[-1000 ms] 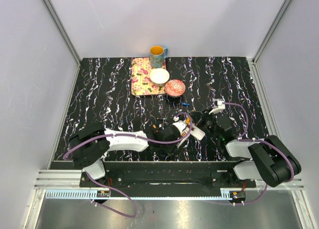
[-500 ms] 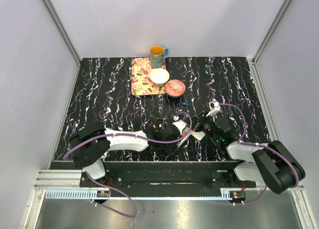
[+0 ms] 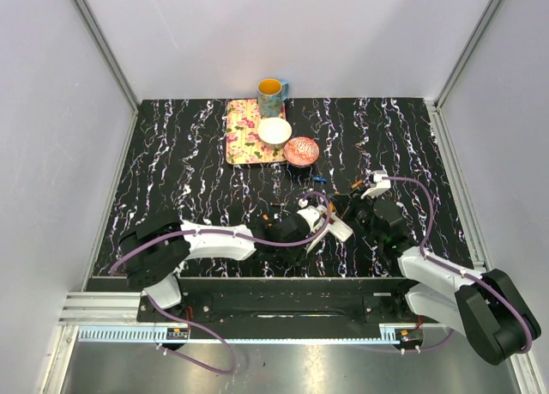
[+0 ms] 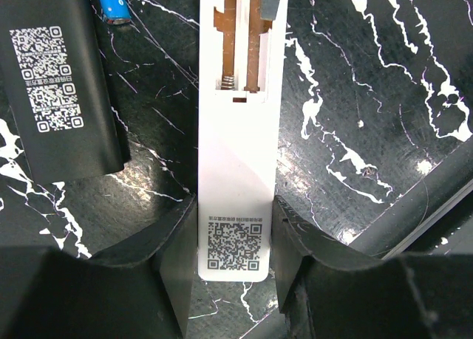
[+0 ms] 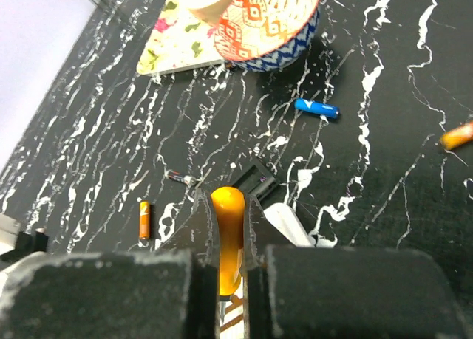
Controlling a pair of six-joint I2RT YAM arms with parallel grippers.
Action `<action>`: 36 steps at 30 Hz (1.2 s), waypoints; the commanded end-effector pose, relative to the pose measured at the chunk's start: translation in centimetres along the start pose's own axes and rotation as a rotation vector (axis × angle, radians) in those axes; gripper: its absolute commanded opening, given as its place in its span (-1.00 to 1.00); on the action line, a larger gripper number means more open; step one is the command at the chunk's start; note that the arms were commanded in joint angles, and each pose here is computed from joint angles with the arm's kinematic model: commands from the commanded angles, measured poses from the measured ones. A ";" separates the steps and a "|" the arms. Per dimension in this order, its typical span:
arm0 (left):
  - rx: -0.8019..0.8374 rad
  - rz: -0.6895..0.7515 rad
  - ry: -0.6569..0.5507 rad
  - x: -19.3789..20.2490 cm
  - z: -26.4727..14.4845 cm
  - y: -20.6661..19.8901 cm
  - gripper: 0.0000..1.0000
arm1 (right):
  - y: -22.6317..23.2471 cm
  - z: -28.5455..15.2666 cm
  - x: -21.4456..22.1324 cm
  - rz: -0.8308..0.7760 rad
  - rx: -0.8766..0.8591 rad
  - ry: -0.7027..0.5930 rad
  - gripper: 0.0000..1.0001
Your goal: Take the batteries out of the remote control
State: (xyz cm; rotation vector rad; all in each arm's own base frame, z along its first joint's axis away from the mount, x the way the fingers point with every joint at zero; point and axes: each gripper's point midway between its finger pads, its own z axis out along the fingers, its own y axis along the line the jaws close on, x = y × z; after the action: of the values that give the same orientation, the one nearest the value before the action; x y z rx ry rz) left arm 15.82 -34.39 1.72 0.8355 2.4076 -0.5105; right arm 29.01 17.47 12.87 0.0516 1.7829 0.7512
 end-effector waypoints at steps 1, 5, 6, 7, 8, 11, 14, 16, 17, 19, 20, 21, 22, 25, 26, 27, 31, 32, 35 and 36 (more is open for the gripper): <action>-0.051 0.015 0.187 6.0 1.1 2.3 -1.00 | -0.2 0.8 -1.6 -0.044 0.027 -0.050 -1.00; -0.055 0.016 0.186 6.0 1.1 2.4 -1.00 | -0.2 0.9 -2.0 -0.045 0.026 -0.062 -1.00; -0.055 0.015 0.183 5.9 1.0 2.4 -1.00 | 0.0 0.9 -2.2 -0.048 0.023 -0.067 -1.00; -0.058 0.012 0.180 5.8 1.0 2.4 -1.00 | 0.1 0.9 -2.4 -0.050 0.022 -0.070 -1.00; -0.061 0.013 0.179 5.8 1.0 2.4 -1.00 | 0.1 1.0 -2.5 -0.050 0.022 -0.072 -1.00; -0.080 0.009 0.172 5.6 0.8 2.7 -1.00 | 0.2 1.0 -2.9 -0.048 0.019 -0.077 -1.00; -0.101 -0.003 0.157 5.2 0.5 3.1 -1.00 | 0.2 1.1 -3.3 -0.039 0.022 -0.083 -1.00; -0.113 -0.010 0.142 5.1 0.2 3.4 -1.00 | 0.3 1.1 -3.7 -0.035 0.021 -0.088 -1.00; -0.107 -0.016 0.116 4.6 -0.2 3.3 -1.00 | 0.4 1.1 -3.9 -0.029 0.019 -0.092 -1.00; -0.115 -0.023 0.080 4.2 -0.8 3.7 -1.00 | 0.5 1.0 -4.5 -0.024 0.016 -0.108 -1.00; -0.099 -0.031 0.032 3.1 -1.6 3.4 -1.00 | 0.6 0.9 -4.6 -0.024 0.014 -0.109 -1.00; -0.096 -0.034 0.010 2.8 -2.1 3.4 -1.00 | 0.7 0.9 -4.9 -0.021 0.013 -0.113 -1.00; -0.093 -0.040 -0.023 2.0 -2.6 3.5 -1.00 | 0.7 0.8 -5.4 -0.020 0.012 -0.127 -1.00; -0.066 -0.066 -0.122 -0.6 -4.7 3.6 -1.00 | 1.0 0.6 -6.2 -0.018 0.011 -0.147 -1.00; -0.057 -0.080 -0.158 -1.6 -5.6 3.8 -1.00 | 0.9 0.6 -6.4 -0.019 0.014 -0.153 -1.00; -0.055 -0.090 -0.174 -2.0 -6.0 4.0 -1.00 | 0.9 0.6 -6.5 -0.019 0.014 -0.153 -1.00; -0.087 -0.159 -0.253 -4.1 -8.0 6.9 -1.00 | 0.5 0.6 -6.6 -0.027 0.030 -0.151 -1.00; -0.096 -0.178 -0.269 -4.6 -8.5 7.6 -1.00 | 0.4 0.7 -6.6 -0.028 0.035 -0.149 -1.00; -0.209 -0.257 -0.256 -4.4 -9.1 11.4 -1.00 | -0.1 0.9 -6.3 -0.027 0.053 -0.136 -1.00; -0.253 -0.276 -0.225 -3.9 -9.3 12.5 -1.00 | -0.3 0.9 -6.1 -0.027 0.059 -0.129 -1.00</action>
State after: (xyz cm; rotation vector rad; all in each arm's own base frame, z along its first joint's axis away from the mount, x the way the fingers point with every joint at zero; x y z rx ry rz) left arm 21.23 -25.80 9.35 0.4451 2.2795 -0.5134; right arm 30.93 15.77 16.02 0.0892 1.7194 0.6874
